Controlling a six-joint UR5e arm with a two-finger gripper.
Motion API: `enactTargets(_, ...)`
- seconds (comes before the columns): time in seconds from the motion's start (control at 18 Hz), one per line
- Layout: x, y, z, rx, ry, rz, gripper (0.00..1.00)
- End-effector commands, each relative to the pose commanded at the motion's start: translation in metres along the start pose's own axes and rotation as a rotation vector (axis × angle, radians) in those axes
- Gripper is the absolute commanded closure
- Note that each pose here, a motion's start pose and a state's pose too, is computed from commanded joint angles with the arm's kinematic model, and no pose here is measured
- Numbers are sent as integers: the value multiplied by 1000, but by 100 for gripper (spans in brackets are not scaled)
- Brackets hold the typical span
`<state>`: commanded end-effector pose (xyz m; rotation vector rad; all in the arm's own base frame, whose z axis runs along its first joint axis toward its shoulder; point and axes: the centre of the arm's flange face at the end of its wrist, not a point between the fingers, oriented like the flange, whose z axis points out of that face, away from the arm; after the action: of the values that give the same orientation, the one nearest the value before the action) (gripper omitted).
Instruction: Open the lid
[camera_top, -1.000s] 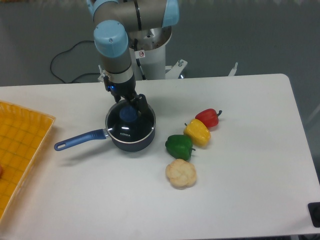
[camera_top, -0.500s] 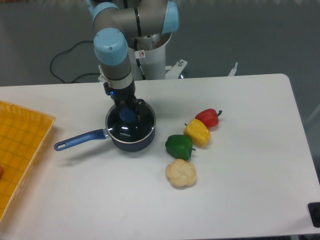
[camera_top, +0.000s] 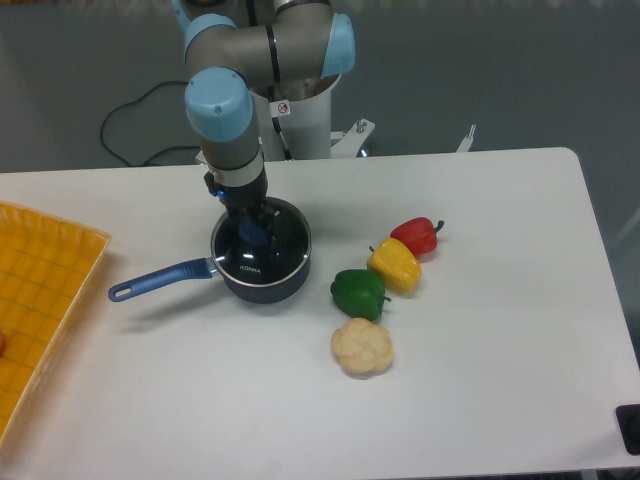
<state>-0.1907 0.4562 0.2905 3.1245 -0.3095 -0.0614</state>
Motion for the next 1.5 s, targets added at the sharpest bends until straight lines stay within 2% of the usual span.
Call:
enactTargets(0.5,2,2,7,-9,13,8,8)
enactTargets(0.61,2,2,7,-8,14,8,18)
enactTargets(0.67,2,2,7,-8,14,8,26)
enactTargets(0.78,1,2,7,-7,15,7,32)
enactTargets(1.28,-2,3,6,-1,13,0,49)
enactTargets(1.5,-9,2,-2,10,1,-5,49)
